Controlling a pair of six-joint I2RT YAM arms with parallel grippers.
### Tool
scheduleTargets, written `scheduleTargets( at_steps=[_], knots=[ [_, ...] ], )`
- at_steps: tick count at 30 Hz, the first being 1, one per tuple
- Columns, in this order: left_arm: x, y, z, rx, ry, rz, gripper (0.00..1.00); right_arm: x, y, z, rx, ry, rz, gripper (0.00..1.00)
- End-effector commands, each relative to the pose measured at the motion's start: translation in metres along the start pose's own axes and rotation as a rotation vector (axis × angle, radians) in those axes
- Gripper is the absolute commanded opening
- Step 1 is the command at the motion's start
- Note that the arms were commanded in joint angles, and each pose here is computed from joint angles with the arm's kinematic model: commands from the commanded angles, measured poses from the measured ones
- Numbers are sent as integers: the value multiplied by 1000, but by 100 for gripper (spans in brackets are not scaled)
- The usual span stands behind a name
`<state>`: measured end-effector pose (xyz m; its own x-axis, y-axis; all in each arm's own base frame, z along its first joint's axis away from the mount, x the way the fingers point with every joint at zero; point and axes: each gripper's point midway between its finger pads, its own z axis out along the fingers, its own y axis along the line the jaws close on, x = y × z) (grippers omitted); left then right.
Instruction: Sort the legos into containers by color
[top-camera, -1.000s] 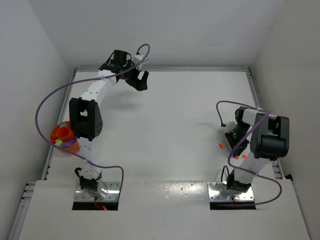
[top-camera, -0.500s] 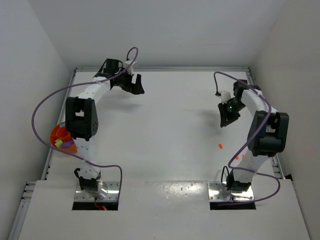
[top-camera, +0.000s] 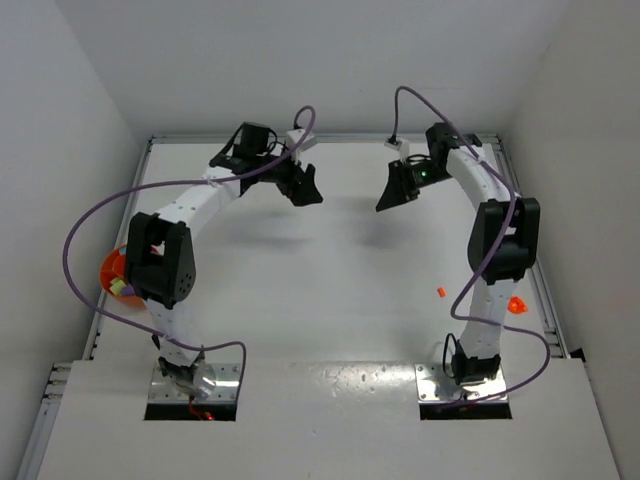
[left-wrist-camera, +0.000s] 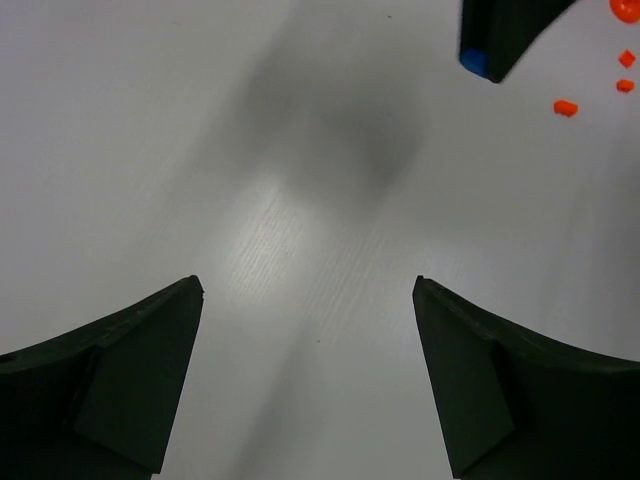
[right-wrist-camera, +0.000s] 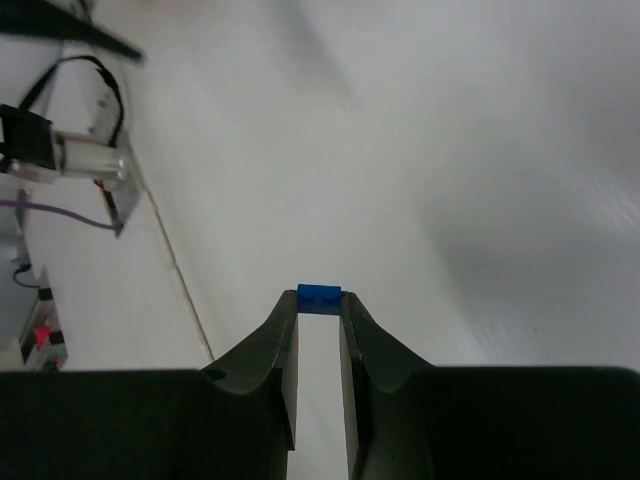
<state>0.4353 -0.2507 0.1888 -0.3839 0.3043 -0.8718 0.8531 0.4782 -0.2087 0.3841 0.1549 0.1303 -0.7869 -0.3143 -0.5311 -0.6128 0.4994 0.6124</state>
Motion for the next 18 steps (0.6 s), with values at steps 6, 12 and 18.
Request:
scheduleTargets(
  at_steps=[6,12,18],
  knots=[
    [-14,-50,14,146,-70,220,83,-66,48,5,-370,-203,93,6],
    [-31,-66,24,179,-153,210,71,-78,65,8,-615,-163,320,5],
    [-59,-77,26,233,-234,193,58,-65,83,18,-703,-53,338,5]
  ],
)
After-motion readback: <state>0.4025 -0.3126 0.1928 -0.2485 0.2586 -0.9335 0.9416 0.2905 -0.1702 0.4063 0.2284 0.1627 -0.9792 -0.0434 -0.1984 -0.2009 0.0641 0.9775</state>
